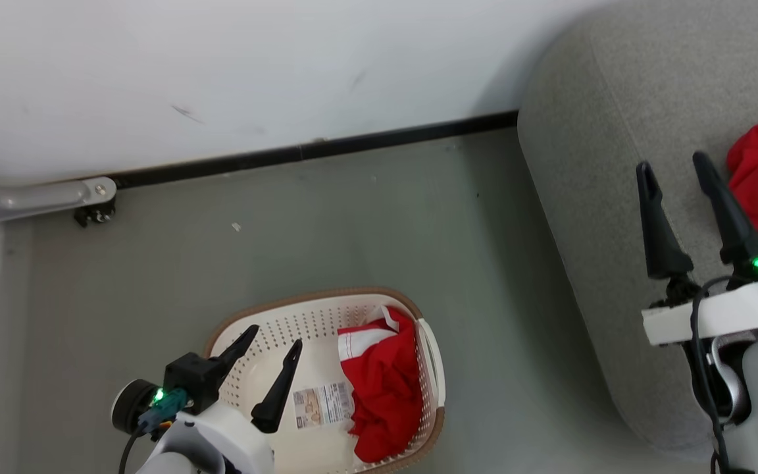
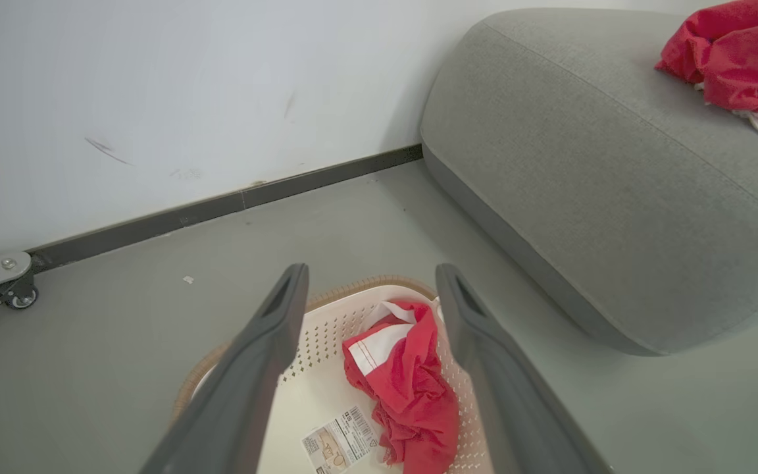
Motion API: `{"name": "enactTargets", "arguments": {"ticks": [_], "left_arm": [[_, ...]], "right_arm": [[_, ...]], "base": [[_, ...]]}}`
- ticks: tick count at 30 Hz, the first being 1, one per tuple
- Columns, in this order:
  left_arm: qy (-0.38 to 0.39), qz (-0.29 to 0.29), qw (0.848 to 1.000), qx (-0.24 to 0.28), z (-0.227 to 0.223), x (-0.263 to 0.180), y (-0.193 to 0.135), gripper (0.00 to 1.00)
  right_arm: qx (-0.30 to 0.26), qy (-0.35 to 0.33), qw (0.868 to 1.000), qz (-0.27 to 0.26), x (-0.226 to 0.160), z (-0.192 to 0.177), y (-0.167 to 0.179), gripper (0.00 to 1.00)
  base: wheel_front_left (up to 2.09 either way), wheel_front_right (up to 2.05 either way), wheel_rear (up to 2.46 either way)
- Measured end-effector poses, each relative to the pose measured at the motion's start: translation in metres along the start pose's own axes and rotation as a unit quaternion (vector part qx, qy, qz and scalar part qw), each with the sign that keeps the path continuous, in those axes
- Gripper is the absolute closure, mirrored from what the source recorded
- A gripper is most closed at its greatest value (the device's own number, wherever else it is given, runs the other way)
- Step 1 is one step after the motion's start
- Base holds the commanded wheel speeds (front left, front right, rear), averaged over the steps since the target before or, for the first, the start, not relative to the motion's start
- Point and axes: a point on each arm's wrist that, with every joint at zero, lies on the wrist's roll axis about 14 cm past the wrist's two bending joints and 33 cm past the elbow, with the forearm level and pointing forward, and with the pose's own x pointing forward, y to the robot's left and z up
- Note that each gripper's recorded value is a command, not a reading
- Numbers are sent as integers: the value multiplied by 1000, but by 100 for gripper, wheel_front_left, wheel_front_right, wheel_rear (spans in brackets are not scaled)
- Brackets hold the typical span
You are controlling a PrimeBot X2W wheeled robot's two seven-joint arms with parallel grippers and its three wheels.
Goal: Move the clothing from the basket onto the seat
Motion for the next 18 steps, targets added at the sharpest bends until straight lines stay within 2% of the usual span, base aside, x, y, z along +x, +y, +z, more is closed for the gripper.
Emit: {"name": "enactTargets", "arguments": {"ticks": [9,18], "left_arm": [[72,-27,997,-18,-37,28,-5,0],[113,-68,991,-13,-61,59,-16,0]], "right_arm": [[-7,-7,1000,7,27,-8,-1,0],[-12,-2,1000,19,49,-27,4,0]], "base": [[0,0,0],[0,0,0]]}}
